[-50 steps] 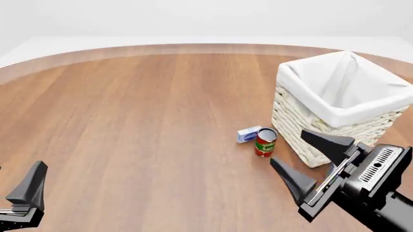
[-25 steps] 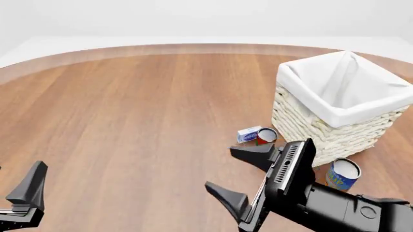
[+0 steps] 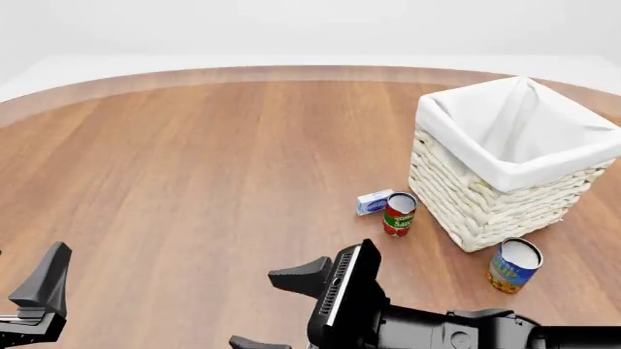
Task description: Pick up the ketchup, and put it in the basket.
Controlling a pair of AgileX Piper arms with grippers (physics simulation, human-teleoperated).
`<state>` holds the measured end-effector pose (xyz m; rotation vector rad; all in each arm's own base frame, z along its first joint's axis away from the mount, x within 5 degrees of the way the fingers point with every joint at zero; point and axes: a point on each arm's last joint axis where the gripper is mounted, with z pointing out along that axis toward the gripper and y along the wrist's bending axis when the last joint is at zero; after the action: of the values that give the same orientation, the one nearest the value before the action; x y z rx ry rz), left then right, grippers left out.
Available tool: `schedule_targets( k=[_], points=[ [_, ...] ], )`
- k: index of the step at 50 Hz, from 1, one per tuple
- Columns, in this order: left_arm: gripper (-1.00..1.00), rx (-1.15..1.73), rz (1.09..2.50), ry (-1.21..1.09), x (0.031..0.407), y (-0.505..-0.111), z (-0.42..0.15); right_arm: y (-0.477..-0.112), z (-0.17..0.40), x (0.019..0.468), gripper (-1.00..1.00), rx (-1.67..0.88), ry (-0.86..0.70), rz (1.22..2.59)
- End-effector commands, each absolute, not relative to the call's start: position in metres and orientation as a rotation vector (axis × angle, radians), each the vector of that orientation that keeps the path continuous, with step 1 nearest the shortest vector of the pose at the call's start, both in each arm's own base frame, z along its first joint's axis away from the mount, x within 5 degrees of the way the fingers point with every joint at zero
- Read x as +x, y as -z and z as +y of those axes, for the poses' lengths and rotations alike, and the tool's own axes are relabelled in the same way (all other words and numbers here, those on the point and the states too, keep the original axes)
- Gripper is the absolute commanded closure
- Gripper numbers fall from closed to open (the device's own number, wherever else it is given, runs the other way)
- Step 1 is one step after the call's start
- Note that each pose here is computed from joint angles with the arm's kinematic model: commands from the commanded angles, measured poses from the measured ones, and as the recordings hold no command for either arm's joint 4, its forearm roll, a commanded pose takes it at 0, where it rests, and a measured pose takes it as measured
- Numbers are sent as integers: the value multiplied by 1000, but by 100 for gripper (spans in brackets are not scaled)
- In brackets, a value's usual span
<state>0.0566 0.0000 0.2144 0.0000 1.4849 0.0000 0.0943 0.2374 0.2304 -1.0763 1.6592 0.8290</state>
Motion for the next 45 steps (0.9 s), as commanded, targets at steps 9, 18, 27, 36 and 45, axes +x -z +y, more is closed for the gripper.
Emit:
schedule_targets(
  k=[9,18,27,36,45],
  points=[
    [-100,0,1485,0,57,-214,0,-229,279,75,-100,-1114,-963,1694],
    [-100,0,1485,0,57,-214,0,-227,288,72,-100,-1097,-1002,1708],
    [-100,0,1485,0,57,-214,0,-221,301,67,-100,-1122,-1015,1723],
    [-100,0,1485,0,57,-214,0,-227,306,62,-100,-1123,-1043,1721],
    [-100,0,1485,0,57,-214,0,-227,314,59,-100,-1123,-1061,1734]
  ],
)
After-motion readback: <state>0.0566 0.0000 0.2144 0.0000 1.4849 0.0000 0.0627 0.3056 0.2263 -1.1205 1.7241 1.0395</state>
